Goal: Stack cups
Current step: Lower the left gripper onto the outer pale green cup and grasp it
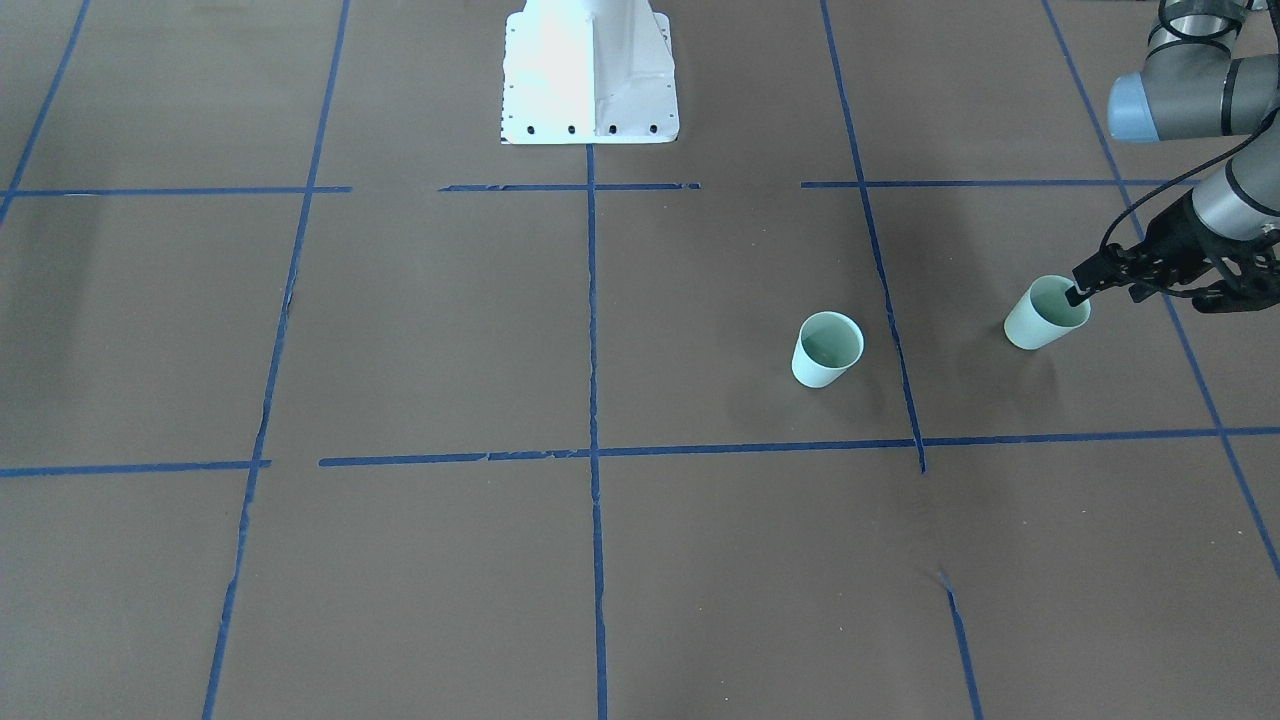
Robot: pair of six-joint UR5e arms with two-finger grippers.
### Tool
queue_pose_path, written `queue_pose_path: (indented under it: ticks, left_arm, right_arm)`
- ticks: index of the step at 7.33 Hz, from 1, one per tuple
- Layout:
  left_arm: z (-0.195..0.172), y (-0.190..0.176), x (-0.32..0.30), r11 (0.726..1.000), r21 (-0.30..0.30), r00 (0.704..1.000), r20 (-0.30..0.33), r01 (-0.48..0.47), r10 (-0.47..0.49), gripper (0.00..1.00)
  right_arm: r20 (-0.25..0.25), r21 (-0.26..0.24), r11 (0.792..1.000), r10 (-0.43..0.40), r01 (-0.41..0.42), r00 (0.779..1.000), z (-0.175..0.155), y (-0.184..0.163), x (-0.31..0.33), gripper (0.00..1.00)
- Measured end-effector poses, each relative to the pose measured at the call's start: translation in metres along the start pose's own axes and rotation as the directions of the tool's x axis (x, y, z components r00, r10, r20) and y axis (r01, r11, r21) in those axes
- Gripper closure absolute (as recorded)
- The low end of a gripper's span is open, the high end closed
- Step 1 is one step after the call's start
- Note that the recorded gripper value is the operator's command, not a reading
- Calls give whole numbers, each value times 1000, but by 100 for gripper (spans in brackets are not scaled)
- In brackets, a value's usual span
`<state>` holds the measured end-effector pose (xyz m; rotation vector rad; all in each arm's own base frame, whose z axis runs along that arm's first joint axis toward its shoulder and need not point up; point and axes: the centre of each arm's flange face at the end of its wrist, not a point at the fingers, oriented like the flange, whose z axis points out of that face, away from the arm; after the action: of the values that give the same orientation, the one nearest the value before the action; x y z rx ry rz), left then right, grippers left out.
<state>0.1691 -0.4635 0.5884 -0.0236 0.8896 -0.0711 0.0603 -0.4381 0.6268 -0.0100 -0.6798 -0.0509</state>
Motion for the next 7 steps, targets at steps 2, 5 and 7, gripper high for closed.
queue_pose_path:
  ticks: [2, 5, 7]
  left_arm:
    - [12, 0, 2, 1000, -19, 1000, 7, -4, 4, 47]
    - [19, 0, 6, 999, -32, 1000, 7, -5, 6, 100]
    - [16, 1, 12, 999, -35, 1000, -5, 9, -9, 100]
  right_arm:
    - [1, 1, 1000, 0, 0, 1000, 0, 0, 0, 0]
    - [1, 1, 1000, -1, 1, 1000, 0, 0, 0, 0]
    - [0, 0, 1000, 0, 0, 1000, 0, 0, 0, 0]
